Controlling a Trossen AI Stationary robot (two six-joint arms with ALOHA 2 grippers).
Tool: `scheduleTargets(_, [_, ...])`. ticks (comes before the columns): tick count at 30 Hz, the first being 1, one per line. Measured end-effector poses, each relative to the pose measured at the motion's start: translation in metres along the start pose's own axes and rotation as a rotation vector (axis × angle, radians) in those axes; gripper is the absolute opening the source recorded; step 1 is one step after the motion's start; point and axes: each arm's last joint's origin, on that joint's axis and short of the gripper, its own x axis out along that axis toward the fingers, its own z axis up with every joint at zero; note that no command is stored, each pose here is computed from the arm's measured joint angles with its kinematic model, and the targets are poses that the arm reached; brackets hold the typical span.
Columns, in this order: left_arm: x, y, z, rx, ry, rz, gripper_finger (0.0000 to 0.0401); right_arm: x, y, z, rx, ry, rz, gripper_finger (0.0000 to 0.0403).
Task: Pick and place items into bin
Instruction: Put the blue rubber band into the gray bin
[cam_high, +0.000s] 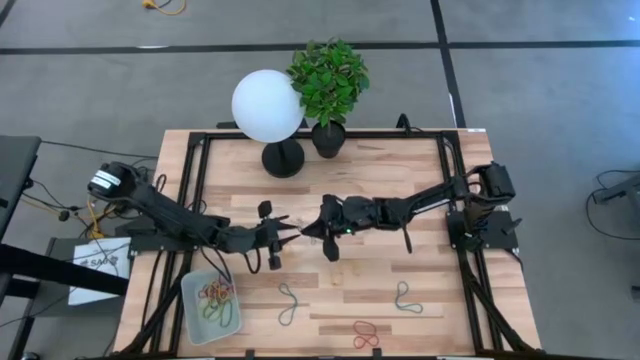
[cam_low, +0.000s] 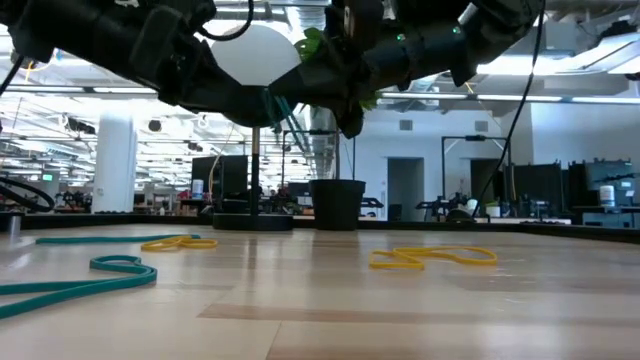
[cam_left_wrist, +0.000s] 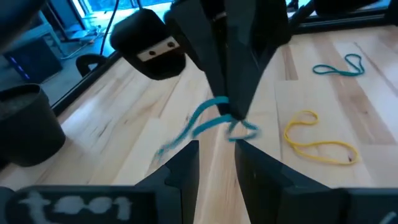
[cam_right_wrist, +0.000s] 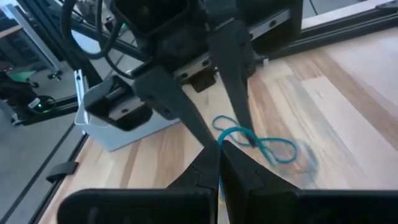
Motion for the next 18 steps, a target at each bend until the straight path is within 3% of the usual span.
scheduleTargets(8, [0.0018, 0.0009, 0.0003, -0.007, -0.017, 0.060, 0.0093, 0.0000, 0.0002, 0.0007, 0.000, -0.007, 0.003, 0.0001])
scheduleTargets(18, [0.0018, 0.0009, 0.0019, -0.018, -0.031, 0.059, 0.0093, 0.0001, 0.0033, -0.0002, 0.002, -0.004, 0.013, 0.0001])
